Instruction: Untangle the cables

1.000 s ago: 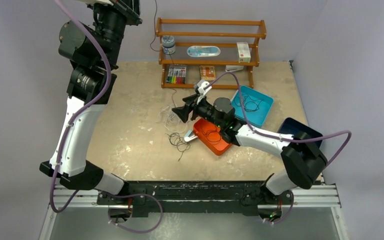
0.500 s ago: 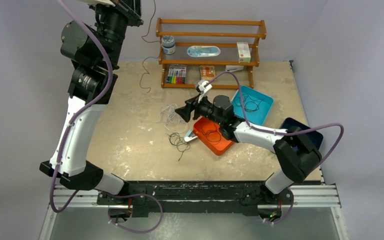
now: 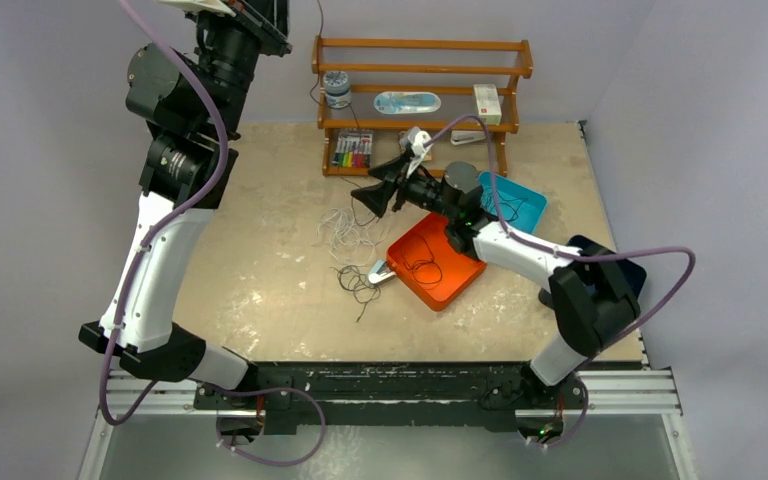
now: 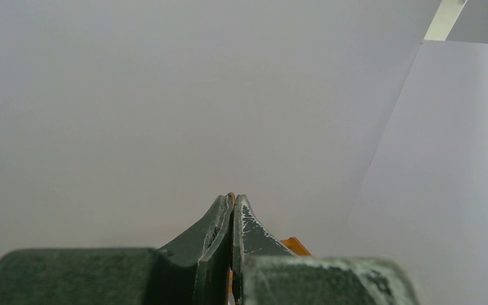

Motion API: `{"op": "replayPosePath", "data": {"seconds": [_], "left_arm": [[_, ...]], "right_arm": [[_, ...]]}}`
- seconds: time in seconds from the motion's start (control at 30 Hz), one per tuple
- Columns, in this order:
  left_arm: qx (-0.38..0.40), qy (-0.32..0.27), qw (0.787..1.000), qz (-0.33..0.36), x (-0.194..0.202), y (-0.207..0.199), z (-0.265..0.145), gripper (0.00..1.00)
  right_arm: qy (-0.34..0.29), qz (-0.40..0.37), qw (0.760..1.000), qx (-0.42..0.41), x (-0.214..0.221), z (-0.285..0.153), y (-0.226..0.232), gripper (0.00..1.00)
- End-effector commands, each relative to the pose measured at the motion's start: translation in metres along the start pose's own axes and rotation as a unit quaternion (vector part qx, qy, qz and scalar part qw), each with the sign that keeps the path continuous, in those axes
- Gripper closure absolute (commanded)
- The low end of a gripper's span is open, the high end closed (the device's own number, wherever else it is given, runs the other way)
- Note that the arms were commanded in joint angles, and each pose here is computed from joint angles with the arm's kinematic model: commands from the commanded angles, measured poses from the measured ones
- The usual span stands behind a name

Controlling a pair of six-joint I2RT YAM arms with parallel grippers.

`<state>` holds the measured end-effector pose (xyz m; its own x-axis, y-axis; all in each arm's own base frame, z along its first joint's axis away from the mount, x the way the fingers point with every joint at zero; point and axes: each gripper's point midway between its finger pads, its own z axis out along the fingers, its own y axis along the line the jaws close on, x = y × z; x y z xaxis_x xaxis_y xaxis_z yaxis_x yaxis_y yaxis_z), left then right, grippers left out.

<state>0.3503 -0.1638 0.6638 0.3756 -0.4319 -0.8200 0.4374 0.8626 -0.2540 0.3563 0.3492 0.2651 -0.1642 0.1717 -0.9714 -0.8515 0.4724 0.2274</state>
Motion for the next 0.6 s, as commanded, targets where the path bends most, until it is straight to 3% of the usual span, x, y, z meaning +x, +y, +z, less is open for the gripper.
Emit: {"op": "replayPosePath", "data": {"seconds": [0.0,0.17,0.4,0.57], "left_arm": [[0.030,-0.033,0.999,-0.026,-0.026,-0.015,-0.006,1.00],[0.035,-0.033,0.998,-0.032,-0.028,-0.017,-0.007,1.00],[0.035,-0.030,0.998,-0.032,-0.027,-0.017,-0.008,1.00],[0.033,-0.030,0.999,-0.029,-0.027,-0.016,-0.010,1.00]], "right_arm": [[-0.045,-0.066,0.989,-0.128,-0.033,0.021,0.038,0.30],[-0.058,-0.060,0.977,-0.195,-0.037,0.034,0.053,0.42],[-0.066,-0.045,0.975,-0.207,-0.037,0.040,0.054,0.64],[-0.066,-0.042,0.975,-0.208,-0.037,0.042,0.053,0.63]]}}
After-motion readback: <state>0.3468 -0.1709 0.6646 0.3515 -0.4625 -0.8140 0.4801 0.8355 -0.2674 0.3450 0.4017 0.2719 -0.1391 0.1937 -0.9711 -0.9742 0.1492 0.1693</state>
